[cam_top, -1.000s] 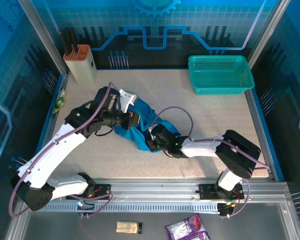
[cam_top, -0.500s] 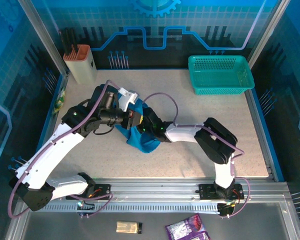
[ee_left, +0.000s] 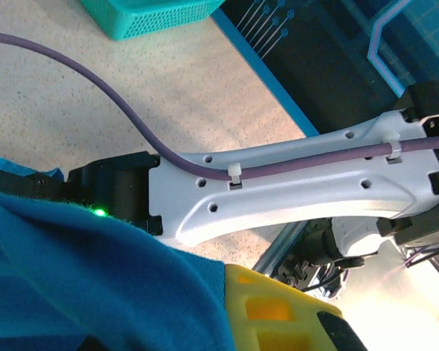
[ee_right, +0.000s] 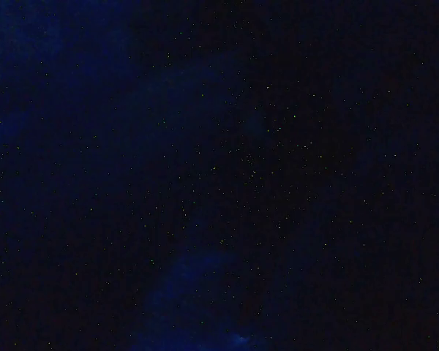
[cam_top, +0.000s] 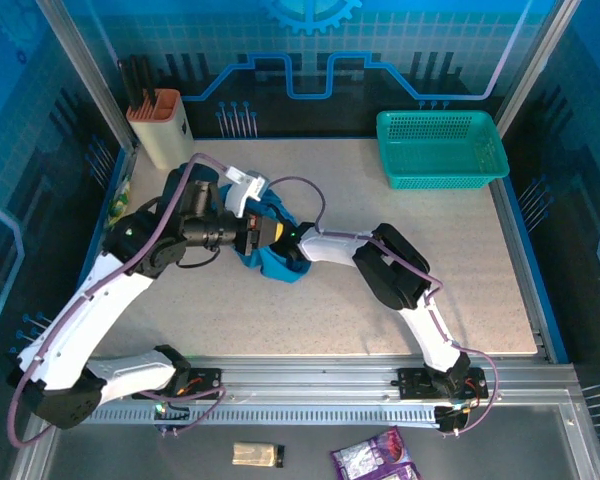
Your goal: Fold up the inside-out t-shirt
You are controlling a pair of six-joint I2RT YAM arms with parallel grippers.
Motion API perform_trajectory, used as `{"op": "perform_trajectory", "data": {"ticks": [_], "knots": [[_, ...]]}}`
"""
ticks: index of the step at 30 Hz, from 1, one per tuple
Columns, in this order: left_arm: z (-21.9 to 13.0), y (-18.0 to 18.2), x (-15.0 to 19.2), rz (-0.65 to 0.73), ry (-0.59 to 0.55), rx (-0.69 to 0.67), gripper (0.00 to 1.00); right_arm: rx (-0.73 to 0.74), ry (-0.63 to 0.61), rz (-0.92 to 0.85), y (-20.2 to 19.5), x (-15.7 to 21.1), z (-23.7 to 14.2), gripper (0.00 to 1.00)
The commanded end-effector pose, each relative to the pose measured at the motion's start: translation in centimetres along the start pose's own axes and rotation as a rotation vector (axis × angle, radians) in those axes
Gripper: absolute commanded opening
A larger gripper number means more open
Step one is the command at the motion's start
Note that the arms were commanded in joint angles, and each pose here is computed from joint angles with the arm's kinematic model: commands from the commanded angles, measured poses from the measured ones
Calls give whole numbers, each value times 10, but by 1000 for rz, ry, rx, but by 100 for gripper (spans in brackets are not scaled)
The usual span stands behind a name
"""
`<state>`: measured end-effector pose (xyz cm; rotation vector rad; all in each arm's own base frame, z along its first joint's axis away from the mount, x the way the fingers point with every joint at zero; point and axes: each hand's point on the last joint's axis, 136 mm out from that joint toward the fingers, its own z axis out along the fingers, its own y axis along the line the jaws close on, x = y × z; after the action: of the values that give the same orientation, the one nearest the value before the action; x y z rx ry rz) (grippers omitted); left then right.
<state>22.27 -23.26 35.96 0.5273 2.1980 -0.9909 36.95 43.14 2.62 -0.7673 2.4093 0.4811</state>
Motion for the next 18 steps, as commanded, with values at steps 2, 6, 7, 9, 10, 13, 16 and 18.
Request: {"op": "perform_trajectory", "data": {"ticks": [2, 6, 7, 9, 10, 13, 16, 18], "knots": [[-30, -13, -24, 43, -122, -16, 0, 170, 272, 50, -45, 81, -9, 66], [-33, 28, -29, 27, -165, -228, 0, 207, 299, 79, -63, 101, -40, 30], [-32, 42, -29, 12, -169, -289, 0, 214, 291, 81, -67, 103, -51, 21], [-27, 67, -27, -14, -160, -368, 0, 218, 267, 82, -71, 107, -73, 11], [-23, 80, -25, -32, -153, -406, 0, 195, 243, 82, -70, 104, -88, 6], [-5, 116, -14, -81, -118, -471, 0, 89, 150, 62, -55, 87, -122, 0], [18, 152, 2, -131, -66, -527, 0, 20, 76, 42, -39, 67, -158, 0], [35, 172, 15, -161, -24, -543, 0, -9, 23, 33, -32, 52, -182, 0]]}}
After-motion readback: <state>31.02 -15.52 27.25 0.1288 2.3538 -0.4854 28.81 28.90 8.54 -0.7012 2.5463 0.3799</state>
